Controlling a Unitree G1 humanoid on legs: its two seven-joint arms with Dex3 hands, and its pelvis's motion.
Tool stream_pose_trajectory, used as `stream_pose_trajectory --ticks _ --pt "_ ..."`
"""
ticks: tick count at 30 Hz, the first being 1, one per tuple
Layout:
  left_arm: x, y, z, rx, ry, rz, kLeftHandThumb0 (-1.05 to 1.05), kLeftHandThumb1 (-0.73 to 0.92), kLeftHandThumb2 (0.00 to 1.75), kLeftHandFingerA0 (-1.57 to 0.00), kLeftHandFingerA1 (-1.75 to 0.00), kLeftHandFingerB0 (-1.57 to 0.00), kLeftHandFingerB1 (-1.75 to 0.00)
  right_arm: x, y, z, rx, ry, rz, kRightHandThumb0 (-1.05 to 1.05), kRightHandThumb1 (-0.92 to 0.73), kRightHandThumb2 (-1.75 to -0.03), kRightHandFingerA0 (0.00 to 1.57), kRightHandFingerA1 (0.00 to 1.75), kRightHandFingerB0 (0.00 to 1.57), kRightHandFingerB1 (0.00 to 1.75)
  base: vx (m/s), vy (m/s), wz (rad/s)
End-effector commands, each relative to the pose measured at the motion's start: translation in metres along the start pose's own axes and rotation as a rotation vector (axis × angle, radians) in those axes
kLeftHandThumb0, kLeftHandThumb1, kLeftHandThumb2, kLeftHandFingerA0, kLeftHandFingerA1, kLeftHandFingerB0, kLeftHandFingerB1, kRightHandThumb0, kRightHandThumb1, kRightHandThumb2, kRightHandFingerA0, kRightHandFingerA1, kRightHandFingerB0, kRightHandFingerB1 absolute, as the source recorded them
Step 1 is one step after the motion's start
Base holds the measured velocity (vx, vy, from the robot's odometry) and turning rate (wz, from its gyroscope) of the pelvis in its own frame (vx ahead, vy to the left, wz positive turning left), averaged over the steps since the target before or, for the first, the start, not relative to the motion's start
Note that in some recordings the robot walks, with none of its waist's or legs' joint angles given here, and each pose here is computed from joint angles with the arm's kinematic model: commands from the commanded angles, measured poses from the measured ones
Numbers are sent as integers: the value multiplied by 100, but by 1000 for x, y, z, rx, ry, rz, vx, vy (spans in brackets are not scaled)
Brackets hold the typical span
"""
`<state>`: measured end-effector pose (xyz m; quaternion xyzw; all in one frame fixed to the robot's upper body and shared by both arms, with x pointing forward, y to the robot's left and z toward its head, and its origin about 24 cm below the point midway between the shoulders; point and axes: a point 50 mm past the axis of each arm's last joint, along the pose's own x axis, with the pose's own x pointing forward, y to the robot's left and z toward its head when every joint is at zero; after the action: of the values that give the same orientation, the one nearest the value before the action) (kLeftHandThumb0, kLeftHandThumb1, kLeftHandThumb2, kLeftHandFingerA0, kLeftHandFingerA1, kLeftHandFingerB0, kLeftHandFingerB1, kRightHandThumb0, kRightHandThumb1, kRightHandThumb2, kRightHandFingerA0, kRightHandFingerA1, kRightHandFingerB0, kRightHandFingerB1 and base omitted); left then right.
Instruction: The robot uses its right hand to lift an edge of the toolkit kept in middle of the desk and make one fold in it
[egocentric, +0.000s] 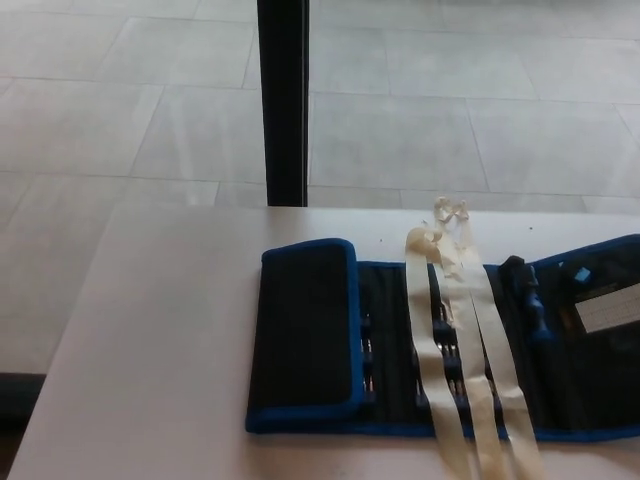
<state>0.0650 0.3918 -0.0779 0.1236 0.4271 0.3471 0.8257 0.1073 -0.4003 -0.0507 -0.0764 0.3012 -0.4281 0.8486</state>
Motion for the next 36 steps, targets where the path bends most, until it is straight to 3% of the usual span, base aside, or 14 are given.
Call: stream_pose_trajectory --ticks 1,2,4,7,10,11,13,21,23,24,27,29,30,36 --pt "1 20 2 -103 3 106 -60 40 83 -68 -107 -46 -64 8 -35 34 445 -58 -242 -52 -47 -55 116 112 52 69 0 0 0" --pt "1 20 2 -118 -4 105 -54 50 58 -60 -129 -52 -63 9 -39 43 556 -55 -279 -50 -36 -77 120 114 48 71 0 0 0" --pt "0 21 0 -126 -1 108 -51 52 56 -52 -118 -52 -62 13 -47 57 672 -88 -317 -48 -49 -55 90 119 47 74 0 0 0" --pt "0 22 -1 -152 9 106 -60 41 85 -67 -111 -46 -66 20 -61 99 919 -167 -365 -47 -51 -57 92 132 39 76 0 0 0" --pt "-1 23 -2 -146 1 117 -52 52 58 -55 -123 -52 -64 20 -61 131 962 -246 -354 -53 -49 -55 99 124 57 83 0 0 0" --pt "0 23 -2 -150 5 119 -51 52 58 -54 -125 -51 -63 20 -59 143 1005 -270 -347 -49 -49 -56 80 122 49 80 0 0 0" --pt "-2 23 -3 -150 5 121 -51 53 55 -53 -115 -51 -59 18 -43 178 1081 -304 -271 -56 -40 -52 76 91 55 70 0 0 0" --pt "-3 21 -6 -156 11 137 -55 53 56 -56 -100 -51 -58 -17 33 228 1084 -411 109 -57 -44 -54 62 77 70 56 0 0 2" --pt "-2 20 -6 -179 11 126 -54 53 56 -52 -100 -49 -56 -26 56 232 1044 -387 131 -51 -45 -54 62 63 63 47 0 0 0" --pt "-1 19 -5 -196 13 119 -59 41 85 -68 -106 -47 -65 -35 77 232 976 -385 195 -45 -45 -75 52 61 41 50 0 0 0" --pt "-1 18 -4 -203 8 110 -55 52 57 -52 -123 -44 -56 -43 96 227 956 -358 227 -33 -57 -56 56 51 45 39 0 0 0" --pt "-1 18 -3 -205 1 116 -58 40 87 -68 -103 -47 -67 -50 112 220 925 -326 266 -33 -57 -56 55 53 47 39 0 0 0" --pt "-2 18 -4 -198 0 116 -56 53 56 -56 -115 -49 -60 -52 118 214 897 -314 289 -33 -57 -57 52 53 45 38 0 0 0" --pt "-2 19 -4 -208 0 125 -53 53 56 -50 -100 -50 -64 -41 130 177 696 -179 316 -33 -56 -56 50 50 49 40 0 0 3"
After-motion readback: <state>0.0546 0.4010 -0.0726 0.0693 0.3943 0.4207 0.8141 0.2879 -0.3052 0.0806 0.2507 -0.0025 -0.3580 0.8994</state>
